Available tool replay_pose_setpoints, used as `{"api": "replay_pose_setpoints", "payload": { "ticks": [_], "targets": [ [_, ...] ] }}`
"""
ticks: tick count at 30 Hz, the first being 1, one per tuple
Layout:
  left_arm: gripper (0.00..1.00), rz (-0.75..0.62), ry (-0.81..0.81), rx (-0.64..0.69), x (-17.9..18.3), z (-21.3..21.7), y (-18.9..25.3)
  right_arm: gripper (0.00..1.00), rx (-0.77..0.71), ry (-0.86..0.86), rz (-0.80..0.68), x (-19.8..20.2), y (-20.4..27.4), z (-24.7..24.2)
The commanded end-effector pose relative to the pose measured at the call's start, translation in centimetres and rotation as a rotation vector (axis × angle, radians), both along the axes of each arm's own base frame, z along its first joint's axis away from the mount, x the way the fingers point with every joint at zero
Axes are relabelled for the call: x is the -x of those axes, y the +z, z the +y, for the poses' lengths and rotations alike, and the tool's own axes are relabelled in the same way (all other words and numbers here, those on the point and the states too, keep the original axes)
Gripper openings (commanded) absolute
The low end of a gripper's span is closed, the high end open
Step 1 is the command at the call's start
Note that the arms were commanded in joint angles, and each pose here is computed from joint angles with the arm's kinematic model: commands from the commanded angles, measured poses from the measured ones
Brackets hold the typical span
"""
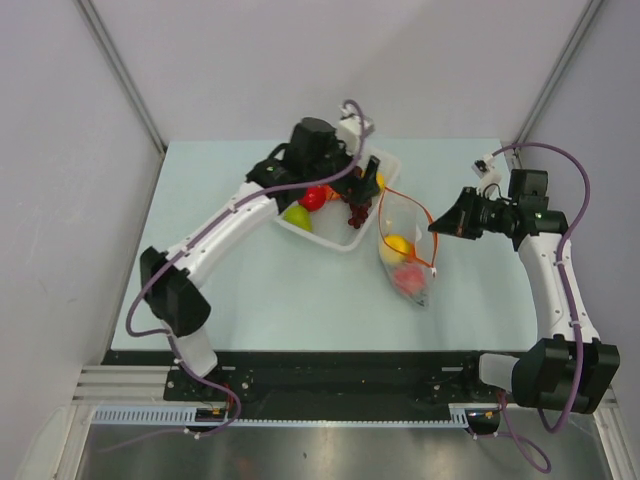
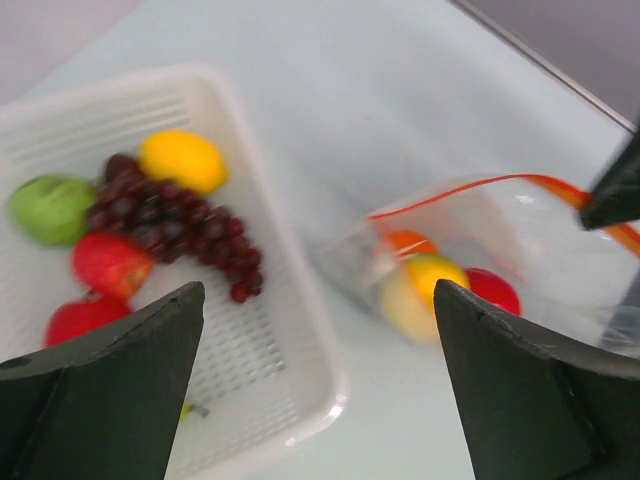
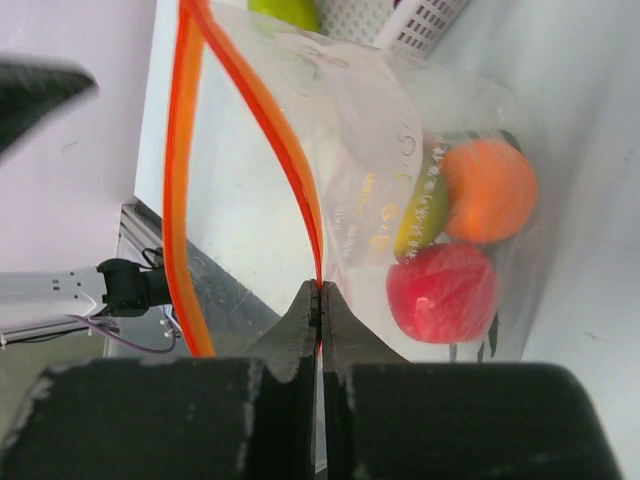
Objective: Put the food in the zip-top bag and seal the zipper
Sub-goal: Place the fake fruit in the zipper food storage bag, then pick up the fake fruit from the bin.
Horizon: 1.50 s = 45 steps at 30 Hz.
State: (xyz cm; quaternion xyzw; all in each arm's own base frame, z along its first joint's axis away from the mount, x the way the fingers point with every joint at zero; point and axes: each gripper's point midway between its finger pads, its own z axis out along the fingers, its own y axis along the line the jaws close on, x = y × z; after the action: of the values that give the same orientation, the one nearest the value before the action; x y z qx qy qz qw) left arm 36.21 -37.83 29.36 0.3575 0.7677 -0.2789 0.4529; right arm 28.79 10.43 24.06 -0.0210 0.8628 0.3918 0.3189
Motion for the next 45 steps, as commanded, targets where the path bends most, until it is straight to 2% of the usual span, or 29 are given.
{"api": "replay_pose_setpoints", "payload": {
  "ticks": [1,5,7,13,18,24,31,34,37,39,42,43,45],
  "targets": [
    [1.0,-0.006,0.179,0.12,-2.7,6.5,2.8,0.0,-0.044,0.032,-0.087,-0.9,3.0,1.2],
    [0.99,0.067,0.279,-0.009,-5.0,11.5,-3.1,0.0,-0.043,0.038,-0.071,-1.0,2.3,1.4],
    [0.98,0.076,0.275,-0.103,-5.0,12.8,-6.6,0.0,-0.043,0.04,-0.068,-1.0,2.2,1.4],
    [0.94,0.121,0.29,-0.293,-6.2,14.4,-12.9,0.0,-0.037,0.043,-0.07,-0.9,2.0,1.4],
    [0.9,0.187,0.304,-0.382,-6.7,15.3,-16.4,0.0,-0.027,0.044,-0.074,-0.7,1.9,1.3],
    [0.92,0.267,0.323,-0.488,-6.9,16.2,-21.1,0.0,-0.028,0.042,-0.063,-0.7,1.5,1.4],
    [0.94,0.294,0.316,-0.526,-8.0,15.7,-23.7,0.0,-0.028,0.04,-0.059,-0.8,1.3,1.4],
    [0.92,0.298,0.308,-0.535,-8.5,15.5,-24.1,0.0,-0.027,0.041,-0.061,-0.9,1.4,1.4],
    [0.86,0.287,0.301,-0.507,-8.5,14.9,-22.9,0.0,-0.024,0.042,-0.061,-1.0,1.4,1.3],
    [0.78,0.277,0.302,-0.465,-8.4,14.5,-21.3,0.0,-0.019,0.043,-0.061,-0.9,1.3,1.3],
    [0.69,0.221,0.289,-0.302,-7.6,13.0,-15.4,0.0,-0.016,0.043,-0.062,-0.8,1.3,1.3],
    [0.66,0.165,0.255,-0.202,-6.8,12.2,-11.0,0.0,-0.015,0.042,-0.06,-0.9,1.2,1.2],
    [0.65,0.108,0.217,-0.068,-5.9,10.6,-6.8,0.0,-0.011,0.042,-0.057,-0.8,1.1,1.2]
  ]
}}
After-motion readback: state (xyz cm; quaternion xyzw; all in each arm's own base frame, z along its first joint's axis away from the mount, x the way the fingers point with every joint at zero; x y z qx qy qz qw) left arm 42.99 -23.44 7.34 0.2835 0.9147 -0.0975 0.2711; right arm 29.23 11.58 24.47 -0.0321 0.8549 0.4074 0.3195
